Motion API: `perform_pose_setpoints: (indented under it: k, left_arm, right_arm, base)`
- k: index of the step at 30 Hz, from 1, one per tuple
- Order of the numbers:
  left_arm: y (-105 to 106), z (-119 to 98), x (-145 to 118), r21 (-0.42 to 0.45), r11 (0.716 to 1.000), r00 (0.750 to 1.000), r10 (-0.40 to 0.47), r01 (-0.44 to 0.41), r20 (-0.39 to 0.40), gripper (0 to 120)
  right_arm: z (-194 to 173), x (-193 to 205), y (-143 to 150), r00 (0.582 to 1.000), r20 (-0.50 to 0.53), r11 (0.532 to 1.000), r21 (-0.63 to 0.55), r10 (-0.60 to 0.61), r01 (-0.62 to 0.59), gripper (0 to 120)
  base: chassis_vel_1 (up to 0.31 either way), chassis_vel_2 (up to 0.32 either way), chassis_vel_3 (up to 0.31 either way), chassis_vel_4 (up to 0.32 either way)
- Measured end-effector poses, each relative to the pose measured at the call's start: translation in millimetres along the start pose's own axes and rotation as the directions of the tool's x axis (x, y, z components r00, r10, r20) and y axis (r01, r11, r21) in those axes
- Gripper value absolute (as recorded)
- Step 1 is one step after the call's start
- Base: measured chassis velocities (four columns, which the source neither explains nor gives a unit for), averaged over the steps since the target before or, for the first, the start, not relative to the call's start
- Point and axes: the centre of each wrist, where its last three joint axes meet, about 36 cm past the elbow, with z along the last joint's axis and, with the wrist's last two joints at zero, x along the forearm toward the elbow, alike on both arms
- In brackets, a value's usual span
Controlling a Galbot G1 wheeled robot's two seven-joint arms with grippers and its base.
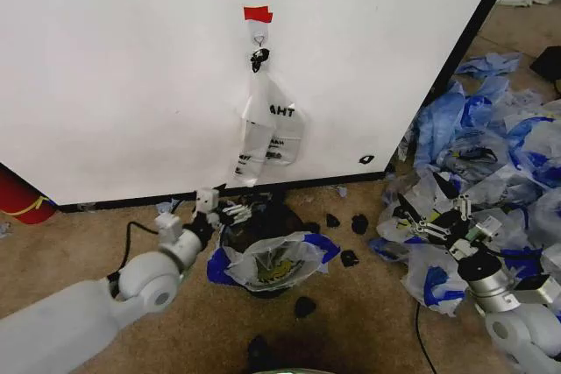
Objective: Pick up the garbage bag from the wall and place it over the trash bin.
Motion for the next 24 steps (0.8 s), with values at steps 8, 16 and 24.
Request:
perform_pose_setpoints:
  k: [8, 16, 24]
  left_arm:
    - [-2, -4, 8, -0.023, 0.995, 0.992, 0.097, -0.099, -0.075, 100]
    - [9, -2, 11, -0.114, 0.972, 0.964, 0.18, -0.205, -0.194, 100]
    - [10, -12, -8, -0.198, 0.953, 0.946, 0.172, -0.231, -0.277, 100]
  right_arm:
    - [0, 3, -2, 1.0, -0.011, 1.0, 0.002, 0.002, -0.002, 100]
    - [7, 9, 0, 1.0, -0.014, 1.0, -0.004, 0.004, -0.004, 100]
    - [8, 14, 0, 1.0, -0.021, 1.0, 0.0, -0.007, 0.007, 100]
  base:
    - [0.0, 0.0, 0.0, 0.0]
    - [0.0, 0.0, 0.0, 0.0]
    - [0.0, 0.0, 0.0, 0.0]
